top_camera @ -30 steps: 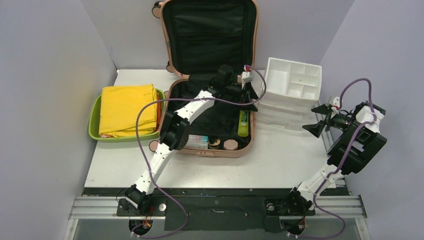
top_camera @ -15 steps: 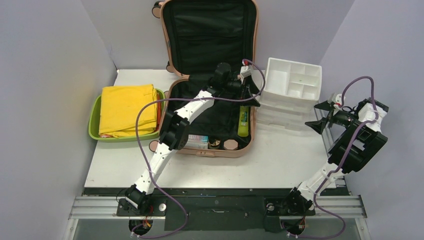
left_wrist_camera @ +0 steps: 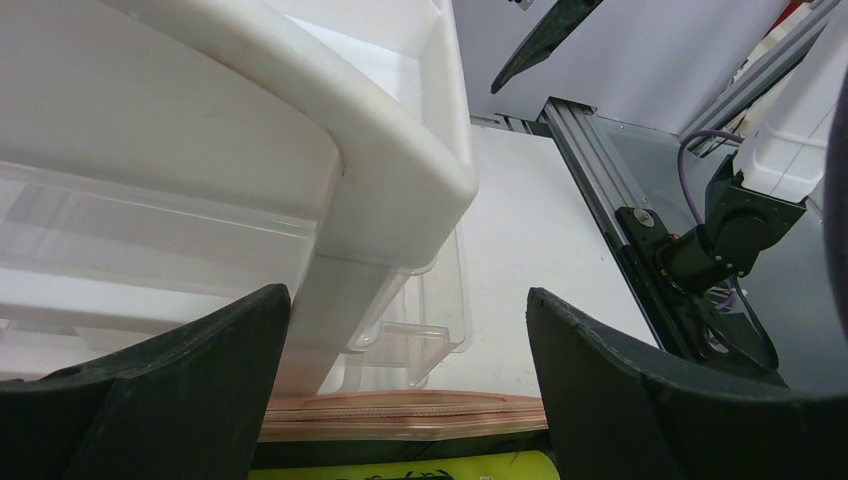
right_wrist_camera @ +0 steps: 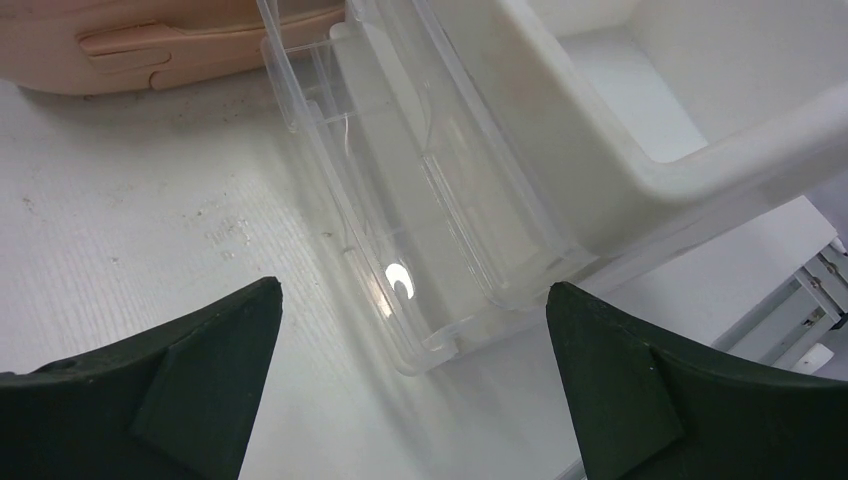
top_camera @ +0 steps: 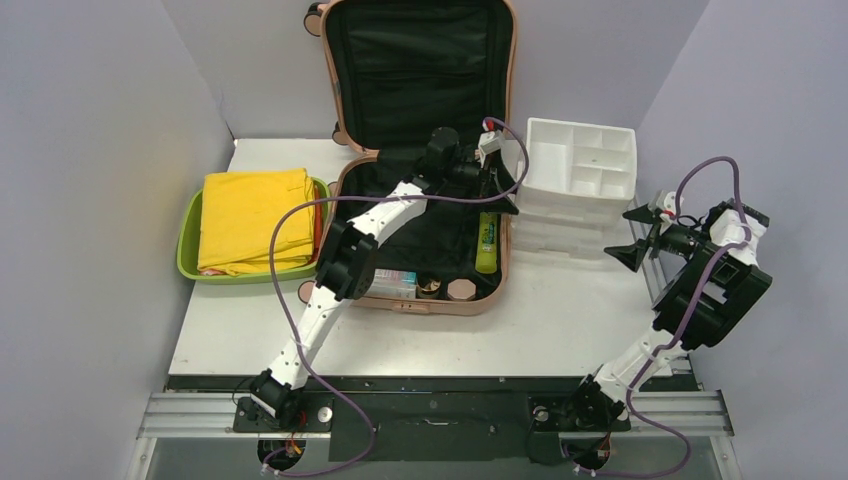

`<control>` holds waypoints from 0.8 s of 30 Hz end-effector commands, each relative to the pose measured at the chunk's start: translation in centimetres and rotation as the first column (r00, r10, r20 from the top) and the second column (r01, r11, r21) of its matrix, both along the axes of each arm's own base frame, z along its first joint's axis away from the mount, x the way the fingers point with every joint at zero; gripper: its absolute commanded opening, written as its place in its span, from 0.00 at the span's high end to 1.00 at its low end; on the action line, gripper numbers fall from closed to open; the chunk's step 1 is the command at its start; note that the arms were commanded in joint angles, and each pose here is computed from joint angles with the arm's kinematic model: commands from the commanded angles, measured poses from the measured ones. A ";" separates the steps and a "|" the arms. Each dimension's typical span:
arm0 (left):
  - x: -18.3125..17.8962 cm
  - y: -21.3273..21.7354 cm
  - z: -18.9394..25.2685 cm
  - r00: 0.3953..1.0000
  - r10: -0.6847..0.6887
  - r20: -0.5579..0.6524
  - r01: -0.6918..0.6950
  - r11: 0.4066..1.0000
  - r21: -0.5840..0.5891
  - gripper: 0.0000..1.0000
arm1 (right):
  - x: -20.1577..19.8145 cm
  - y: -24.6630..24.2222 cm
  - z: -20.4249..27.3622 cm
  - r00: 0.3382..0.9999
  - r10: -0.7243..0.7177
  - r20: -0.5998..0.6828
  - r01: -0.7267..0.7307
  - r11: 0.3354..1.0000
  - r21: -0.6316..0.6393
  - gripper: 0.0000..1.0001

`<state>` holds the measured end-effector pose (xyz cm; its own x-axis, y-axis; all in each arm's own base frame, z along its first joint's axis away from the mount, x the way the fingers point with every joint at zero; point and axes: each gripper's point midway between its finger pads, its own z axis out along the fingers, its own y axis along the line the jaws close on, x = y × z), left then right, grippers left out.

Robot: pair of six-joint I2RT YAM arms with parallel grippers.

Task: Open, take out, and arrange the luggage
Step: Adjust the storage box at the center of the board.

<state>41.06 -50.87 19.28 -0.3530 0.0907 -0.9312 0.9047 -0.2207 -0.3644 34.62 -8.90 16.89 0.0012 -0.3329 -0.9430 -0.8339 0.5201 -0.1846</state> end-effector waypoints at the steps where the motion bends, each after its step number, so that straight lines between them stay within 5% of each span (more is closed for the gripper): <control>1: -1.5 1.2 6.2 0.995 -0.037 0.093 0.042 0.998 -0.049 0.16 | 0.0 1.7 2.7 0.917 0.170 0.362 -0.087 0.968 -0.234 0.00; 24: -3.7 1.8 4.9 0.991 -0.099 0.090 0.096 0.995 0.038 0.16 | 0.0 0.2 3.9 0.925 0.131 0.355 -0.045 0.969 -0.242 0.00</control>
